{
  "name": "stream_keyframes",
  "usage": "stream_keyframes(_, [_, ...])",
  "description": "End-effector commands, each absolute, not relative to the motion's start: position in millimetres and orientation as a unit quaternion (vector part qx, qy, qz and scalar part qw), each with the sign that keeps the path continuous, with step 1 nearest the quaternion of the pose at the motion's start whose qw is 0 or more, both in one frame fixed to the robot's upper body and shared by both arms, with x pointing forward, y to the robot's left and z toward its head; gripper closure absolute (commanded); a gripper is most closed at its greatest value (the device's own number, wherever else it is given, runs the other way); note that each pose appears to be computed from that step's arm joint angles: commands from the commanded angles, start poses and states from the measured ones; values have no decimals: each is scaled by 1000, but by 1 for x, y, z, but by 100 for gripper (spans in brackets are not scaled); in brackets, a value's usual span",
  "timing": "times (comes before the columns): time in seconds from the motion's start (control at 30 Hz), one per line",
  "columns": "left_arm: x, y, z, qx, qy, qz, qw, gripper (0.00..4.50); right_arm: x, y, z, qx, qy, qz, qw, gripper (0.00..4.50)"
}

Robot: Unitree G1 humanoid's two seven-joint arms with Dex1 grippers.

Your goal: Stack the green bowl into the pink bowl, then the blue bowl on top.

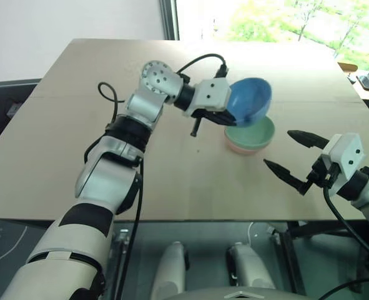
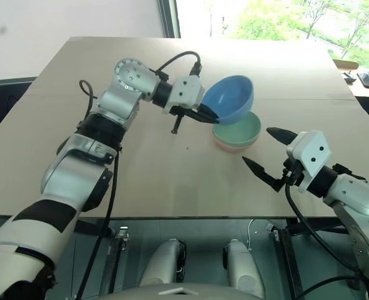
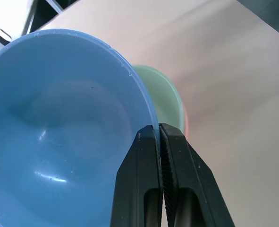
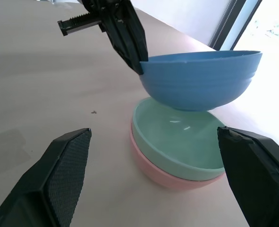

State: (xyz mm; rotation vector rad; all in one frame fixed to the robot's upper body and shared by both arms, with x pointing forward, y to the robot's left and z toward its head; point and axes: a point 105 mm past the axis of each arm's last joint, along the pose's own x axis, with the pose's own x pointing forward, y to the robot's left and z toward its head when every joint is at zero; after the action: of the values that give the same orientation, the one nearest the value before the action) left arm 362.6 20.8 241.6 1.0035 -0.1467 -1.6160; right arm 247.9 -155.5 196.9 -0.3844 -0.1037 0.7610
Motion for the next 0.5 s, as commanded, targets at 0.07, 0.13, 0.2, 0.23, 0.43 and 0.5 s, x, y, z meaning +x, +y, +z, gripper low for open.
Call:
stream_keyframes(0.07, [362,16,253,442,-90,-690,566,436,243,-169,205,-191,-51,344,918,0])
stream_keyframes(0.13, [362,16,251,454,-91,-688,558,436,242,-179,203,-187,-39,326,926,0])
stream_keyframes(0.2, [362,15,249,466,-91,-688,549,436,240,-193,201,-175,-31,296,938,0])
stream_keyframes(0.23, [362,14,248,473,-93,-687,544,436,237,-200,201,-169,-30,285,943,0])
stream_keyframes(0.43, [363,9,246,491,-95,-687,528,436,212,-223,196,-164,-28,283,944,0])
stream_keyframes(0.5, [364,7,246,493,-96,-687,526,436,209,-230,197,-150,-36,280,948,0])
